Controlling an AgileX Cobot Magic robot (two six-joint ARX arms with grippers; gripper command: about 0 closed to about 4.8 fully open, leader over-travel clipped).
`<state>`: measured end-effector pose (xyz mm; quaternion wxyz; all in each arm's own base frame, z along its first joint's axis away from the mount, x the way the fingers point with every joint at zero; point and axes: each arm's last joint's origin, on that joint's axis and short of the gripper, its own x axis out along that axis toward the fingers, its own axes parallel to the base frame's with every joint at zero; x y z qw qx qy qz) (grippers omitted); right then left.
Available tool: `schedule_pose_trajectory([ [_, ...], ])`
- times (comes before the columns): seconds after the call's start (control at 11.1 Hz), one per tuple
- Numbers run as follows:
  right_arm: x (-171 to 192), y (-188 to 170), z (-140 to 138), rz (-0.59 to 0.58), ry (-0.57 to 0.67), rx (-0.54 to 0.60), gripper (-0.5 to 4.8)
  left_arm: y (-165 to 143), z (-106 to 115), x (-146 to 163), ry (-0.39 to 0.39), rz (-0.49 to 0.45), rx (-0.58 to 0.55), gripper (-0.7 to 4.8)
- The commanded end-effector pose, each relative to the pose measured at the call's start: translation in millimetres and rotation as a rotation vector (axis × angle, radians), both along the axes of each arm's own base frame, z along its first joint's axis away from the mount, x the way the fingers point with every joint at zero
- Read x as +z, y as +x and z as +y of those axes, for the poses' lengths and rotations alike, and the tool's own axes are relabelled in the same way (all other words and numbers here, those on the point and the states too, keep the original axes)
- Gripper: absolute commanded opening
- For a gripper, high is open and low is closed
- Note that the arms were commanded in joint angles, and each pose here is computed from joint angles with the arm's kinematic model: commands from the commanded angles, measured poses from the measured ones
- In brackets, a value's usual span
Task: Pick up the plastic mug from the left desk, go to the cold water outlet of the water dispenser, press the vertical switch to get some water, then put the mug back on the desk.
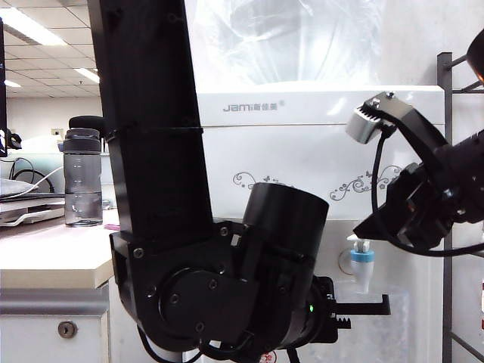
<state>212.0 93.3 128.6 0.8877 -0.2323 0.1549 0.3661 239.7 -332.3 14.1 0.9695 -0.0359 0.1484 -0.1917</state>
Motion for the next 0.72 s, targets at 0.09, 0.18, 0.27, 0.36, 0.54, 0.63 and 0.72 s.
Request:
schedule_pose_trajectory([
  [0.09,-3.2,1.1,1.0,0.023,0.008,-0.004,-0.06,-0.2,-0.8,-0.4,-0.001,0.003,-0.012,-0.05],
  [0.18,-5.8,1.3,1.1,0.035,0.003,-0.004,-0.06,-0.2,-0.8,-0.4,-0.002,0.003,-0.012,-0.05],
  [0.27,-7.4,1.6,1.2,0.041,0.001,-0.003,-0.05,-0.3,-0.9,-0.3,-0.002,0.003,-0.012,-0.05],
  [0.36,-9.1,1.8,1.3,0.047,-0.001,-0.004,-0.06,-0.3,-0.9,-0.3,-0.002,0.003,-0.012,-0.05],
  [0.54,-11.0,2.0,1.4,0.054,-0.004,-0.004,-0.05,0.0,-1.1,-0.1,-0.003,0.002,-0.012,-0.05],
  [0.63,-11.9,1.8,1.3,0.061,-0.007,-0.004,-0.06,0.2,-1.4,0.1,-0.004,0.002,-0.012,-0.05],
  [0.72,-12.2,1.8,1.2,0.064,-0.008,-0.005,-0.06,0.1,-1.5,0.3,-0.004,0.001,-0.013,-0.05],
])
